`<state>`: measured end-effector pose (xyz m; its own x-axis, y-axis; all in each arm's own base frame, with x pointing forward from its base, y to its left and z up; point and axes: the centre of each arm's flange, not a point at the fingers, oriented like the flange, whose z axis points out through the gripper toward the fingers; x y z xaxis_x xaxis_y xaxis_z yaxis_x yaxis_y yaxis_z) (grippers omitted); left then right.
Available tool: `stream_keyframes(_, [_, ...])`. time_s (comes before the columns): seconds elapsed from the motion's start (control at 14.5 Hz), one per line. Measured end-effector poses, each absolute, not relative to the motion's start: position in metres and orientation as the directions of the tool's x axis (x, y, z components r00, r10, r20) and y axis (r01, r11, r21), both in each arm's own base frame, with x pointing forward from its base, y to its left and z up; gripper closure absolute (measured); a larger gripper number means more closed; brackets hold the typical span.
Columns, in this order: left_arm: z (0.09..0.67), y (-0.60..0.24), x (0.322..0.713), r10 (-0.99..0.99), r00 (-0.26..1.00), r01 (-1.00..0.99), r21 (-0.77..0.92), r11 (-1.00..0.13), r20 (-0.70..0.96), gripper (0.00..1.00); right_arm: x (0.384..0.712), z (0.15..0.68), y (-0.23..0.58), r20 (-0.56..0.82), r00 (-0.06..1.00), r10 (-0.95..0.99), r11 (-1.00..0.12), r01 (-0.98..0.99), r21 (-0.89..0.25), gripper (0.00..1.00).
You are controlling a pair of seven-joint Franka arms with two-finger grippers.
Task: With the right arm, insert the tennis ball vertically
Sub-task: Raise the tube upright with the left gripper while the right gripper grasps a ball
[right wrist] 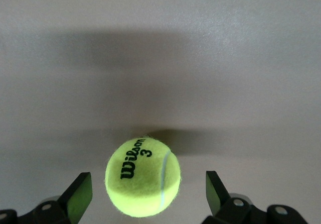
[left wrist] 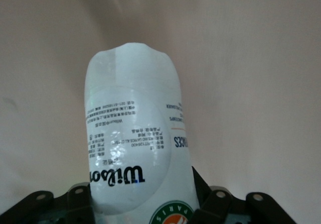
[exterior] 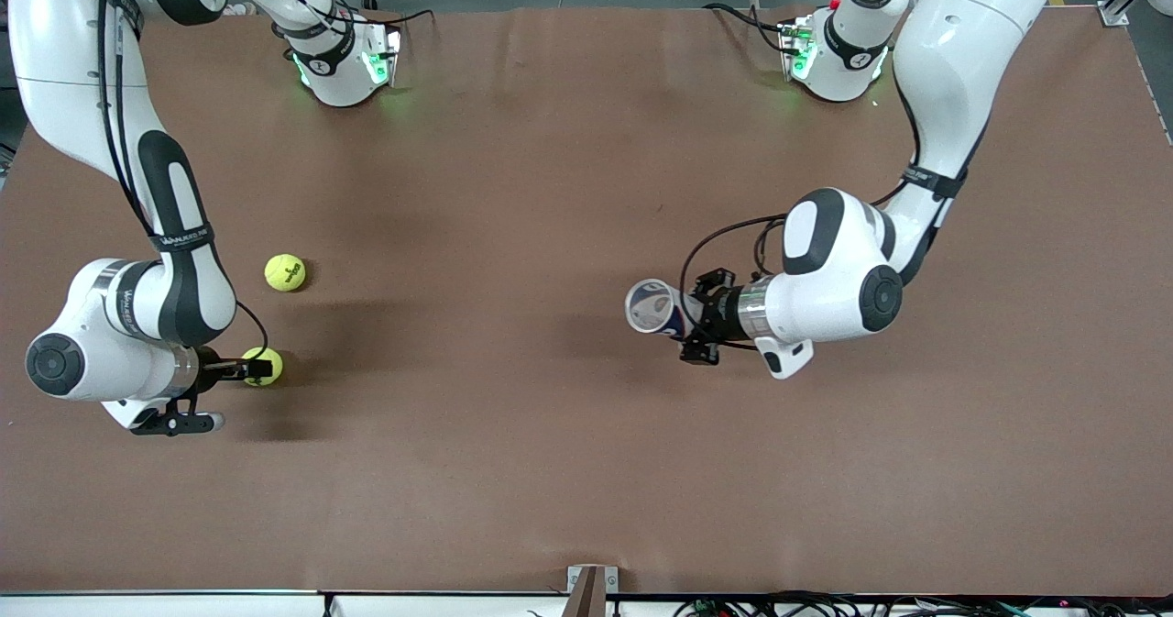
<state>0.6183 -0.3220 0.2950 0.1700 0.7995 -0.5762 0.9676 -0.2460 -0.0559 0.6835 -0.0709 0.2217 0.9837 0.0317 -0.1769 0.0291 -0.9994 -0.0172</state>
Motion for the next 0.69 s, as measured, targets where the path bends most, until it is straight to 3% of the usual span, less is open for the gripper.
stream_keyframes(0.41, [0.254, -0.369, 0.606, 0.649, 0.17, 0.977, 0.04, -0.211, -0.741, 0.37, 0.68, 0.204, -0.071, -0.201, 0.979, 0.032, -0.999, 0.029, -0.019, 0.0])
stream_keyframes(0.69, [0.224, -0.42, 0.578, 0.655, 0.191, 0.978, 0.083, -0.192, -0.731, 0.37, 0.678, 0.195, -0.07, -0.212, 0.977, 0.033, -0.999, 0.03, -0.02, 0.0])
